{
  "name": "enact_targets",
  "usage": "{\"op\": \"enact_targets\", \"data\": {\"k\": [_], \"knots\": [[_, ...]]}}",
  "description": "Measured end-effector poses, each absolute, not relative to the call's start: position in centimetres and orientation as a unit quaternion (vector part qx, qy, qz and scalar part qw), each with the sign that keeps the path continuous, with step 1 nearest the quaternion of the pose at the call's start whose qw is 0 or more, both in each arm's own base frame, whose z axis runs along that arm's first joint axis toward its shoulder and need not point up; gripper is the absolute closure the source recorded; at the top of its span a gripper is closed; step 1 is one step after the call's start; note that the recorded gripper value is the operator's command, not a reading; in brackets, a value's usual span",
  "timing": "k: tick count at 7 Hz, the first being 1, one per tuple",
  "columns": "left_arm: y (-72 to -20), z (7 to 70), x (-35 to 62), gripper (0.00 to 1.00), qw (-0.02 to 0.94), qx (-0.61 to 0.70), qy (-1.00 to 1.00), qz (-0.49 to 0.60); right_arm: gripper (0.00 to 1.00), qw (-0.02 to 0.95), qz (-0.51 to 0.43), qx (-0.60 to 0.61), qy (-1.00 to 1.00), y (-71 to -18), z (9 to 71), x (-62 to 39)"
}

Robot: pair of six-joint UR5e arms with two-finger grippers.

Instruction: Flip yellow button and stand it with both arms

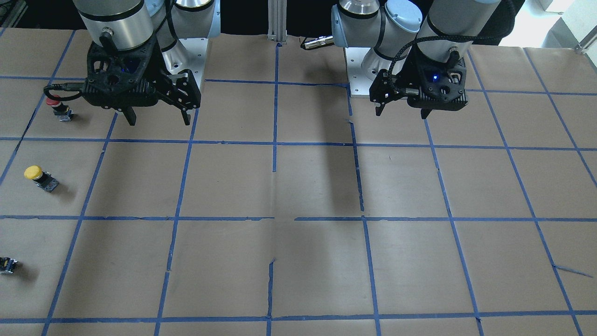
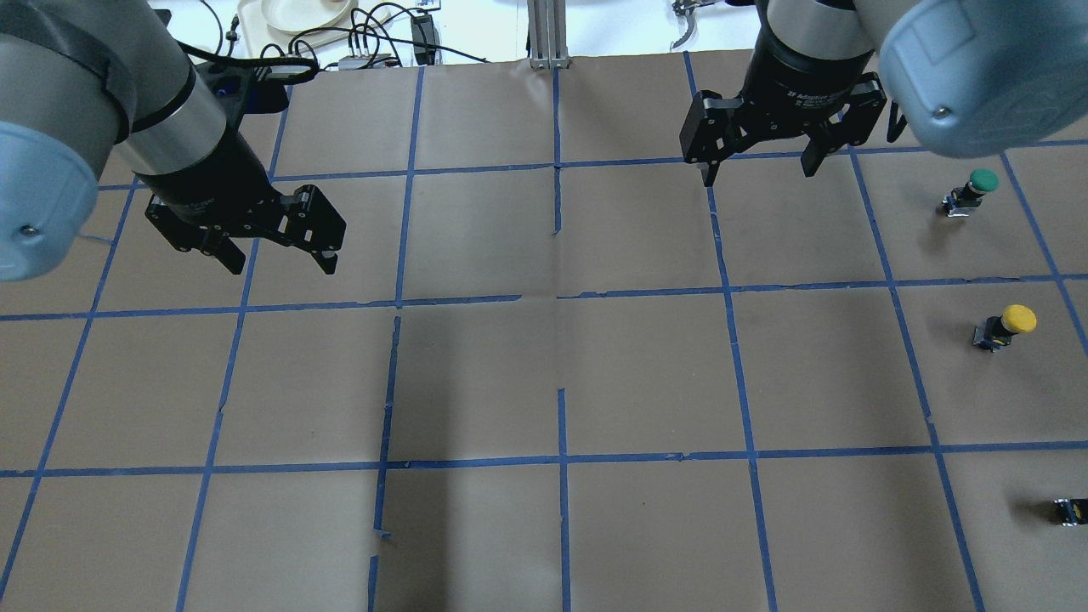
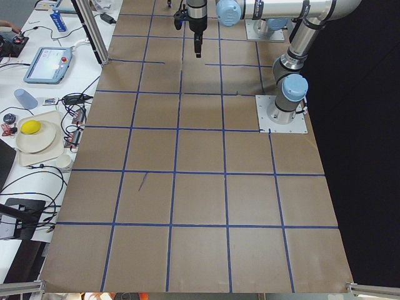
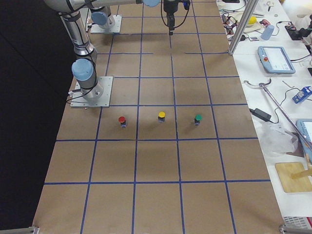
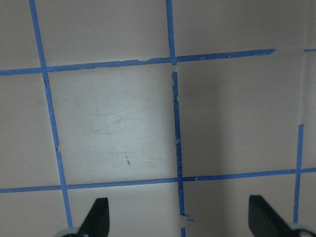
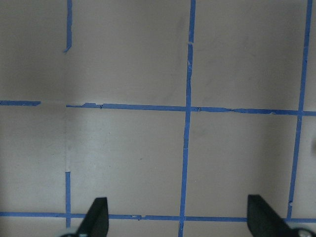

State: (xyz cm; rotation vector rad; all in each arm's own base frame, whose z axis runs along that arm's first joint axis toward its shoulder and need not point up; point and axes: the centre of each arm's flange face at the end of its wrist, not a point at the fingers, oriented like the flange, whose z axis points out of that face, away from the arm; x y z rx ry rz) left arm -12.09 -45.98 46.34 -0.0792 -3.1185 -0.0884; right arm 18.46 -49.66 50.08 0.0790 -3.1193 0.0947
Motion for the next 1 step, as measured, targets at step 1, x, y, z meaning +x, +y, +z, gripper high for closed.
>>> {"op": "enact_targets", "data": {"k": [1], "knots": [[-45.94, 46.35, -12.16, 0.00, 0.014, -0.025, -0.999, -0.028, 0.00, 0.008, 0.031, 0.024, -0.999, -49.65, 49.96, 18.55]]}}
